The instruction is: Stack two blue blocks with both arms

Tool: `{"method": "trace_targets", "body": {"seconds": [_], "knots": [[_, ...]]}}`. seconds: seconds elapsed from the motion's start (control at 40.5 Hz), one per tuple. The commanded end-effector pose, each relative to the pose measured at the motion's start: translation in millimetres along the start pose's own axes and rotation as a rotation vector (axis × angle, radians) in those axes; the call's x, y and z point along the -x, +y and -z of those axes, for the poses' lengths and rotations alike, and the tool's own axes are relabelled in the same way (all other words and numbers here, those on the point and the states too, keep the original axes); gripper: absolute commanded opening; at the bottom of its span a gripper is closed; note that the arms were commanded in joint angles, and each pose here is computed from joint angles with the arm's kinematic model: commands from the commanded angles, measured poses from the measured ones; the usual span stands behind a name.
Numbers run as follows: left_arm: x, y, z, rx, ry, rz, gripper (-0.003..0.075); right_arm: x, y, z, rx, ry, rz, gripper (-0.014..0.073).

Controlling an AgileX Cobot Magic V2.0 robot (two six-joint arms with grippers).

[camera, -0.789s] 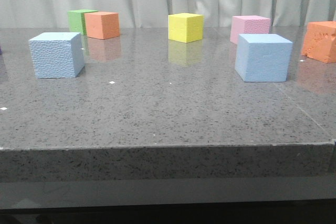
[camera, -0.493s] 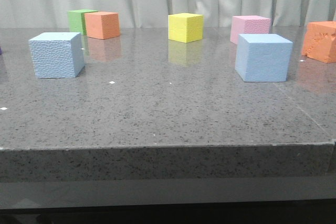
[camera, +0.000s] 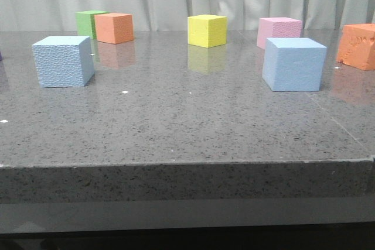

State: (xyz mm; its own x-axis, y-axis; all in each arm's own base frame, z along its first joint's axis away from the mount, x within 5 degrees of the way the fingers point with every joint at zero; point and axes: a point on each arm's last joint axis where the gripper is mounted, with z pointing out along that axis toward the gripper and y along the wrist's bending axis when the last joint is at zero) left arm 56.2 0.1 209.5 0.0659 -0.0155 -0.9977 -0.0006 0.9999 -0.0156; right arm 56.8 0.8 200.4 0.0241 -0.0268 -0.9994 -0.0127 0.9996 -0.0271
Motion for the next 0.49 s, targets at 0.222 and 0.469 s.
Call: {"method": "trace_targets", "body": {"seconds": [0.222,0.469], "knots": [[11.1,-0.4,2.2,-0.007,-0.134,0.016,-0.002,13.5,-0.9,2.6,-0.012,-0.141,0.022,-0.0066],[47.1,-0.7,8.7,-0.01,-0.229,0.04,-0.002,55.0,-2.2,11.6,-0.012,-0.26,-0.035,-0.0066]]}}
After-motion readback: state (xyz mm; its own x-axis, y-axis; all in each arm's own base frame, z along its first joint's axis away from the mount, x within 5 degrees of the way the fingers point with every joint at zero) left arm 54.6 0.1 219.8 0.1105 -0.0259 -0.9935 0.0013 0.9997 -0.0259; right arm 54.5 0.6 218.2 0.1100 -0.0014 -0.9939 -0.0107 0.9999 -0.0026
